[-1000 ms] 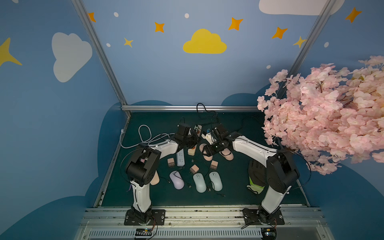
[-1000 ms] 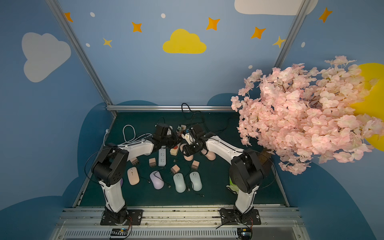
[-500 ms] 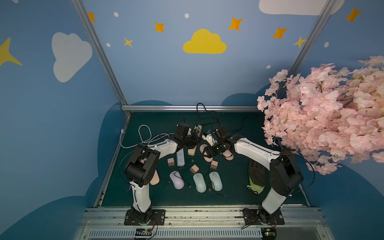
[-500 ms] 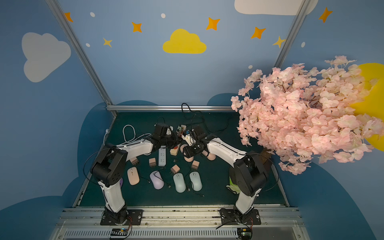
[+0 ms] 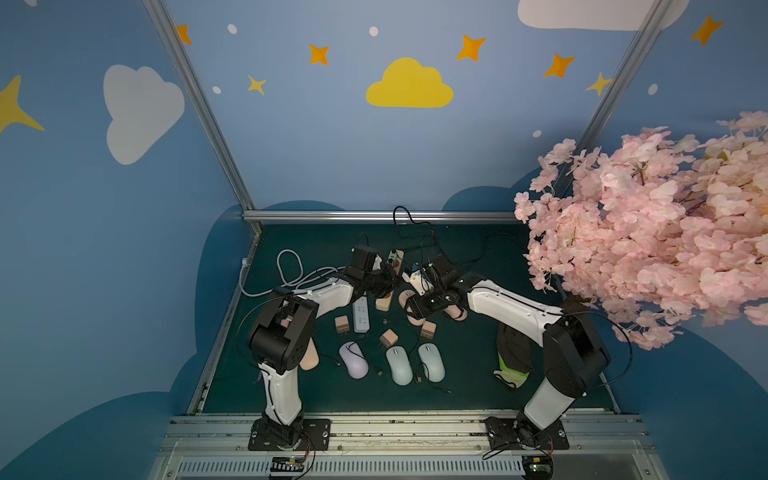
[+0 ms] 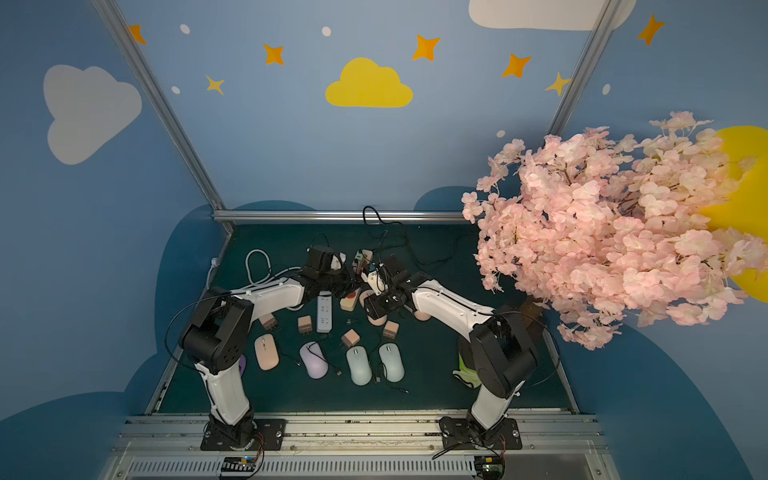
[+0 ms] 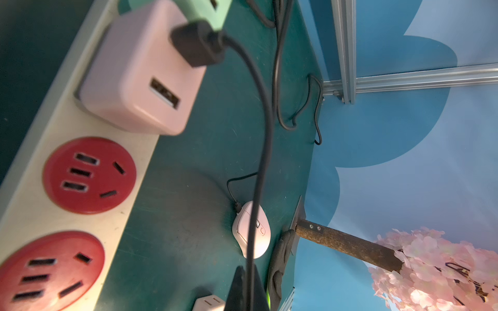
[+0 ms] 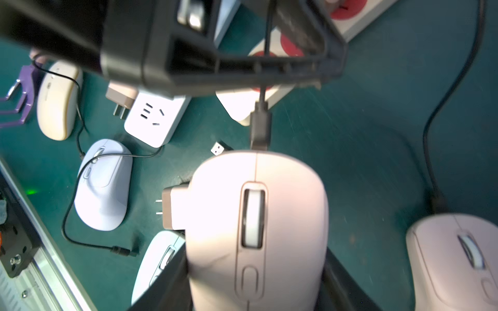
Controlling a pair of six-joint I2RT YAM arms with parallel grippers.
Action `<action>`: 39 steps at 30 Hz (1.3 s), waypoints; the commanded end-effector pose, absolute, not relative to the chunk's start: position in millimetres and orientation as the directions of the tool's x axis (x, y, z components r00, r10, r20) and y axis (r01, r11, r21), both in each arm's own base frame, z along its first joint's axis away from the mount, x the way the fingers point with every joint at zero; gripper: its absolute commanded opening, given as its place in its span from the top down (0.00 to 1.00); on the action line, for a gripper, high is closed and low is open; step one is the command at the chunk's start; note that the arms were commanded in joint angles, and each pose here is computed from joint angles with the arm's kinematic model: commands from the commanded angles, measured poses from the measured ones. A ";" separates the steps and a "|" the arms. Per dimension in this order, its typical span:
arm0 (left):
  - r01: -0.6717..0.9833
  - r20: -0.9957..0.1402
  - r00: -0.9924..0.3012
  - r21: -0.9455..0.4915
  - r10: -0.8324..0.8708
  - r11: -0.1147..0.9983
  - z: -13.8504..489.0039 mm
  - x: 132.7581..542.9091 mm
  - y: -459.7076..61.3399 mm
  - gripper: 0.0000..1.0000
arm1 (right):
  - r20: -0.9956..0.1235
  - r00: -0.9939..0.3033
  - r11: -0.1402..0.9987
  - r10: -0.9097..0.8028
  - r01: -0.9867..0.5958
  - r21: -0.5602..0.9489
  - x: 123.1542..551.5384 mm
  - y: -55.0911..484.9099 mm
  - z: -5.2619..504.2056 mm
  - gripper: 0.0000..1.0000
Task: Unplug the wireless mouse
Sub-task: Remove the power cord from the mouse, then place the power cord at the center of the board, then place the mouse at the center of the board.
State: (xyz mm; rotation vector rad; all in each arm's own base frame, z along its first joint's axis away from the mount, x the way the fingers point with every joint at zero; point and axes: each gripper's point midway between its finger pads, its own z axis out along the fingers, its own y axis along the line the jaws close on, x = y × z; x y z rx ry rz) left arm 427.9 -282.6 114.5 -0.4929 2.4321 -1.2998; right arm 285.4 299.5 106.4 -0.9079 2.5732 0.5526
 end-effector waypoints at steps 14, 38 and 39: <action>-0.016 -0.248 -0.858 -0.862 -0.449 0.506 148.1 447.6 -270.9 0.96 | -0.335 -0.804 0.777 -0.492 -0.579 0.248 233.1 278.0 121.6 1.00; 0.179 -0.381 -0.921 -0.592 -0.077 0.786 110.5 403.3 -275.7 0.92 | 0.025 -0.959 0.957 -0.284 -0.281 0.073 166.2 182.2 54.9 1.00; 0.175 -0.378 -0.922 -0.587 -0.077 0.790 108.5 402.9 -274.2 0.91 | 0.033 -0.959 0.958 -0.281 -0.278 0.069 165.2 180.7 51.5 1.00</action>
